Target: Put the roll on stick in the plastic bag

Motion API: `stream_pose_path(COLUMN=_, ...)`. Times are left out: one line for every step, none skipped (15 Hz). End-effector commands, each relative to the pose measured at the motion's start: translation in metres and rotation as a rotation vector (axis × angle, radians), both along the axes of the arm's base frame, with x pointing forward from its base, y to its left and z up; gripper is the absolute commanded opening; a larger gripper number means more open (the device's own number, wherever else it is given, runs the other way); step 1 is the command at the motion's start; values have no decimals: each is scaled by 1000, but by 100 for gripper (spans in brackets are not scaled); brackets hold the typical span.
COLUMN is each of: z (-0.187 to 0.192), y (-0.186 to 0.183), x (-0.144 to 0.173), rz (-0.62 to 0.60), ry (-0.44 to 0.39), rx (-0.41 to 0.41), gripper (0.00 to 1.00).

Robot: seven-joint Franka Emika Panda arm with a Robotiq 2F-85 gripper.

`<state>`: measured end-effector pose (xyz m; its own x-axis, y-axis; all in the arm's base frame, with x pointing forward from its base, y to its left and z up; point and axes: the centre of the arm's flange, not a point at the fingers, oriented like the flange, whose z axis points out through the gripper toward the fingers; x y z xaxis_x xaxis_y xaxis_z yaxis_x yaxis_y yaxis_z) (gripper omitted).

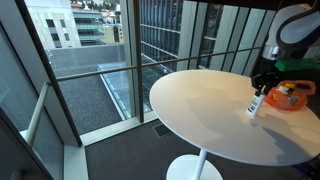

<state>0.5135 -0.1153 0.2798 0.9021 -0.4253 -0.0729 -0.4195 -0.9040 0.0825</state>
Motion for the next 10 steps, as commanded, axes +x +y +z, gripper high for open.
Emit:
stream_pose_path(z=3, y=-5, x=0, rz=-19, ry=-22, rx=11, gripper=10)
stream_pose_path(z=8, y=-8, x=1, rz=-27, ry=-30, rx=12, gripper=11)
stream_pose_path(z=14, y=-12, x=3, rz=-36, ry=-40, rx=12, gripper=11)
stream_pose_path(z=21, y=-17, x=5, rz=-48, ry=-51, rx=11, gripper=11)
stream_pose_path(z=29, y=-23, x=6, rz=-64, ry=-66, rx=12, gripper=11)
stream_pose_path(z=37, y=-29, x=7, rz=-82, ry=-80, rx=15, gripper=11)
stream_pose_path(z=46, y=-37, x=9, rz=-103, ry=-95, rx=18, gripper=11)
stream_pose_path(z=55, y=-44, x=10, rz=-124, ry=-112, rx=21, gripper=11)
stream_pose_path(z=63, y=-54, x=10, rz=-147, ry=-128, rx=20, gripper=11)
stream_pose_path(z=72, y=-63, x=10, rz=-171, ry=-145, rx=18, gripper=11)
